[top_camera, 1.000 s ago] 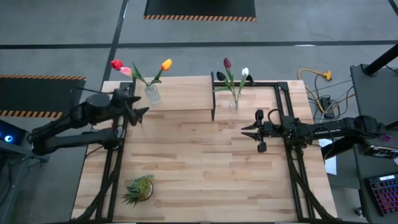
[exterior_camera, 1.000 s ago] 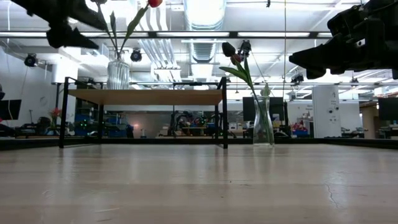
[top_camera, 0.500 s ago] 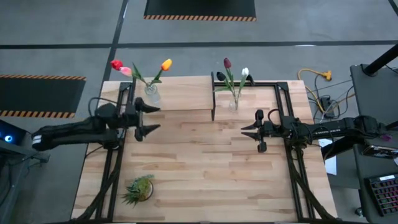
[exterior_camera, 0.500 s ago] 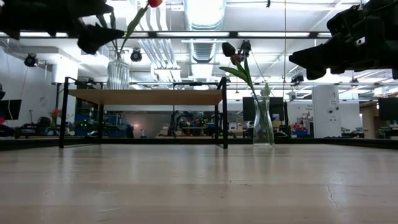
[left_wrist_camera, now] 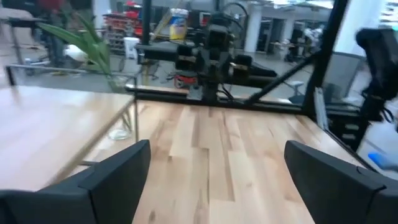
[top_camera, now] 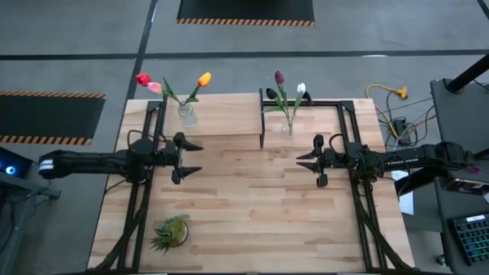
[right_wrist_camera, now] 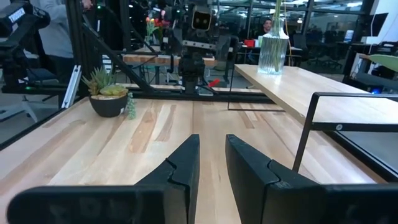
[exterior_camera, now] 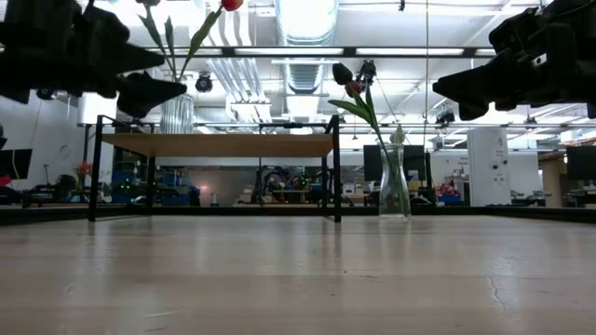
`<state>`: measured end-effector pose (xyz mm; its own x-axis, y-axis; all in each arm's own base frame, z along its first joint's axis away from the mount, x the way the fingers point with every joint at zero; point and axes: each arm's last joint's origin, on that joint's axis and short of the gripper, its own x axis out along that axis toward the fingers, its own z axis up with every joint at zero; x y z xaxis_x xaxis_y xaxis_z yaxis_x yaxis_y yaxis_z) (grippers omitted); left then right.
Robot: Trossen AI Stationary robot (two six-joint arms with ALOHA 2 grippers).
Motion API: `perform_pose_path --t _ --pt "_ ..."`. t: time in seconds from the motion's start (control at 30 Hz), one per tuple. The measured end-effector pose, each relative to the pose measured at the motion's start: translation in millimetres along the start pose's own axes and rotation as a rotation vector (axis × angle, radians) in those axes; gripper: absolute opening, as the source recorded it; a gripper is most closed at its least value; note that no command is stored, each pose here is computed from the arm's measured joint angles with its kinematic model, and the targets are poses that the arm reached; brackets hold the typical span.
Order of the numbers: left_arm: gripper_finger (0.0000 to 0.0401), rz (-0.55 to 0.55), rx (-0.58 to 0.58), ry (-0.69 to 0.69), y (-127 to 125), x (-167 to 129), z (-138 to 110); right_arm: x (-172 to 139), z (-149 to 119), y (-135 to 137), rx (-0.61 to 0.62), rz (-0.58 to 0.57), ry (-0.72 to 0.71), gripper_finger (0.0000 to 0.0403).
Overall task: Pick and place flowers into a vace then onto a shelf
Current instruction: Put the transparent vase with the tulips on the shelf
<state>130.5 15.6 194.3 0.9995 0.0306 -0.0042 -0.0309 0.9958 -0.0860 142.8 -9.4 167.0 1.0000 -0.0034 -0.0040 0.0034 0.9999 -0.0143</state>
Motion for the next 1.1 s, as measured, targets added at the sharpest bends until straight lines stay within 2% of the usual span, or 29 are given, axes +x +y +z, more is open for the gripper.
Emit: perform_pose_path --t 0.17,0.3,0.4,0.53,0.77,0.93,1.1 --pt "0.033 -0.046 0.029 -0.04 -1 -4 -22 0 0 0 0.0 0.0 -0.003 0.0068" --pt "0.0283 -0.043 0.042 0.001 -1 -4 -25 0 0 0 0.031 -0.012 -0.004 0.0069" --pt "0.0235 -0.044 0.073 -0.017 -1 -6 -25 0 0 -5 0.06 -0.159 -0.004 0.0084" --pt "0.0159 -0.044 0.107 -0.043 -2 -7 -22 -1 -2 -11 0.065 -0.374 0.012 0.0125" --pt "0.0015 -0.046 0.159 -0.114 -3 -12 -13 3 -4 -19 0.12 -0.536 0.043 0.0222" --pt "0.0003 -0.046 0.173 -0.14 -4 -16 -8 17 5 -31 0.097 -0.603 0.113 0.0271" --pt "0.0001 -0.047 0.155 -0.131 -4 -19 -11 28 3 -46 0.115 -0.698 0.17 0.0294"
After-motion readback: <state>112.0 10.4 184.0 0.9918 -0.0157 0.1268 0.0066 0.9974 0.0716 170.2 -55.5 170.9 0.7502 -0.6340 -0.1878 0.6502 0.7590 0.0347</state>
